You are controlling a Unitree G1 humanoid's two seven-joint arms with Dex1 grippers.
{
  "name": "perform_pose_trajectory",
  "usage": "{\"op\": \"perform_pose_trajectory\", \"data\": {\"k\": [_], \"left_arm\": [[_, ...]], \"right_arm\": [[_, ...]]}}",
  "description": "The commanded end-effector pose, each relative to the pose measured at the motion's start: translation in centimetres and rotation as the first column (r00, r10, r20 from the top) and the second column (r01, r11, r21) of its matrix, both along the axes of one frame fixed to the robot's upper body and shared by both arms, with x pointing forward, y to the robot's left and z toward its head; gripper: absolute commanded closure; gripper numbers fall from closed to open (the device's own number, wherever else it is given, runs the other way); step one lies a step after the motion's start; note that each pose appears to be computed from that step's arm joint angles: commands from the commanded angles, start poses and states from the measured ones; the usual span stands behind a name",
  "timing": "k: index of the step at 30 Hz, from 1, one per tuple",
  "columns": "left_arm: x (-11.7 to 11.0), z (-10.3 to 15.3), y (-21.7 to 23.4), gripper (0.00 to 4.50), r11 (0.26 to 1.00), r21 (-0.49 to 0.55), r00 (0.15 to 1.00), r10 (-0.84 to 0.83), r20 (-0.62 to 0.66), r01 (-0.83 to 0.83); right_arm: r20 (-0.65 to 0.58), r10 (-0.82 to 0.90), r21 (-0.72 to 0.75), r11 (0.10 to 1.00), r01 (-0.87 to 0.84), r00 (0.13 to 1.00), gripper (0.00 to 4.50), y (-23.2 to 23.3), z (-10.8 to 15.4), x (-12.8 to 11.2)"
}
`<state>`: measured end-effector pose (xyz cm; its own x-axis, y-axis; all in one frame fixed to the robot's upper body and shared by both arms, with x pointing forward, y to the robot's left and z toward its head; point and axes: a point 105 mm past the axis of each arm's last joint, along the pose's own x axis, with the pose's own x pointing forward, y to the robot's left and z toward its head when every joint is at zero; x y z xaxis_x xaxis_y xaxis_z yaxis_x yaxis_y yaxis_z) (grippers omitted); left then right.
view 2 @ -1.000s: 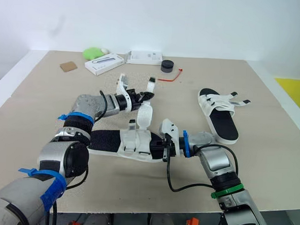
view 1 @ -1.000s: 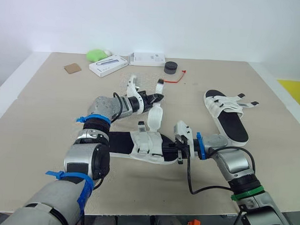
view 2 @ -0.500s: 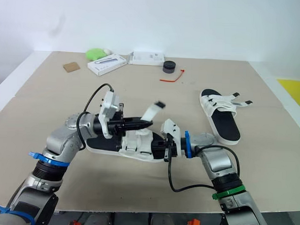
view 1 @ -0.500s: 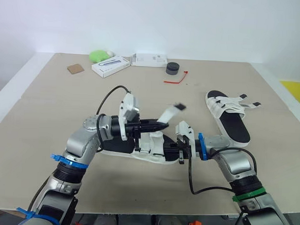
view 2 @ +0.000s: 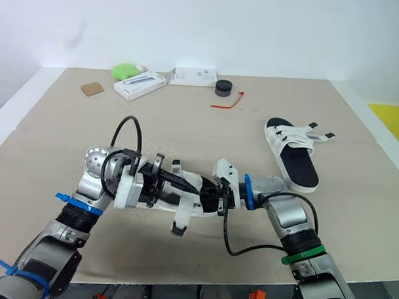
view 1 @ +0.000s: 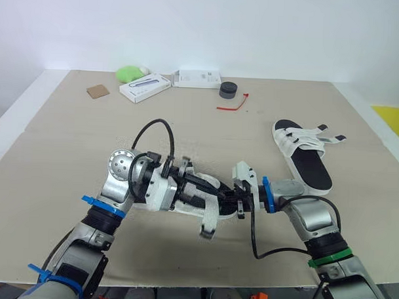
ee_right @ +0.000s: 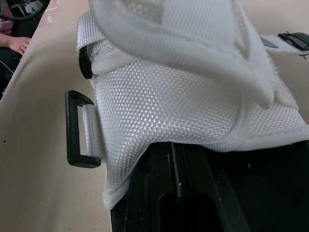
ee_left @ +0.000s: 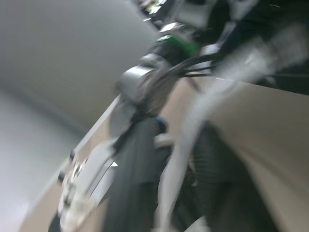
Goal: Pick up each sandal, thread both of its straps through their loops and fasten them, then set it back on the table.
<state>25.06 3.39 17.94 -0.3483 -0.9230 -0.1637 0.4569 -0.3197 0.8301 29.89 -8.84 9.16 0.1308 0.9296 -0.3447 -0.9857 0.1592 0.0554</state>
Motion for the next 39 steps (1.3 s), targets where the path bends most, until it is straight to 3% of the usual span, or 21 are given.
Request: {"op": "perform_pose_trajectory", "data": {"k": [1,4,6,8,13,15,18,22,28,32,39], "left_arm": [[-0.3,0.7,0.2,1.65,0.999,-0.033,0.998,-0.021,0.062,0.023],[-0.1,1.0,0.4,0.10,0.999,-0.046,1.000,0.014,-0.008,-0.014],[0.5,1.4,1.0,0.10,0.995,-0.035,0.988,0.083,-0.126,-0.088],[0.6,1.1,2.0,0.10,0.990,0.040,0.960,0.140,-0.244,-0.135],[-2.3,-3.2,7.1,0.10,0.898,0.416,0.794,0.355,-0.494,-0.143],[-3.4,-3.8,7.9,0.10,0.862,0.490,0.640,0.449,-0.624,-0.128],[-4.1,-4.2,7.5,0.10,0.831,0.547,0.275,0.552,-0.787,-0.104],[-3.4,-4.3,5.9,0.10,0.826,0.552,-0.007,0.555,-0.832,-0.113],[-3.1,-4.9,4.2,0.10,0.814,0.580,-0.266,0.555,-0.789,-0.022],[-2.5,-5.5,3.2,0.10,0.796,0.606,-0.326,0.574,-0.751,0.005],[-0.7,-5.8,0.8,0.10,0.757,0.654,-0.357,0.616,-0.702,0.018]], "right_arm": [[-0.151,-0.056,-0.140,0.990,0.035,0.987,4.50,-1.3,-4.8,-1.0],[-0.151,-0.052,-0.139,0.990,0.031,0.987,4.50,-1.1,-4.8,-1.0],[-0.151,-0.050,-0.139,0.990,0.029,0.987,4.50,-1.1,-4.7,-1.0],[-0.151,-0.049,-0.138,0.990,0.028,0.987,4.50,-1.1,-4.7,-1.0],[-0.155,-0.047,-0.137,0.990,0.025,0.987,4.50,-1.1,-4.7,-0.9],[-0.159,-0.043,-0.136,0.991,0.021,0.986,4.50,-1.0,-4.8,-1.0],[-0.165,-0.036,-0.133,0.991,0.014,0.986,4.50,-0.9,-4.8,-1.1],[-0.169,-0.027,-0.135,0.991,0.004,0.985,4.50,-0.8,-4.8,-1.2],[-0.174,-0.019,-0.138,0.990,-0.005,0.985,4.50,-0.8,-4.7,-1.4],[-0.169,-0.027,-0.136,0.991,0.004,0.985,4.50,-0.8,-4.5,-1.2],[-0.167,-0.050,-0.133,0.991,0.027,0.985,4.50,-1.2,-4.6,-1.4]]}}
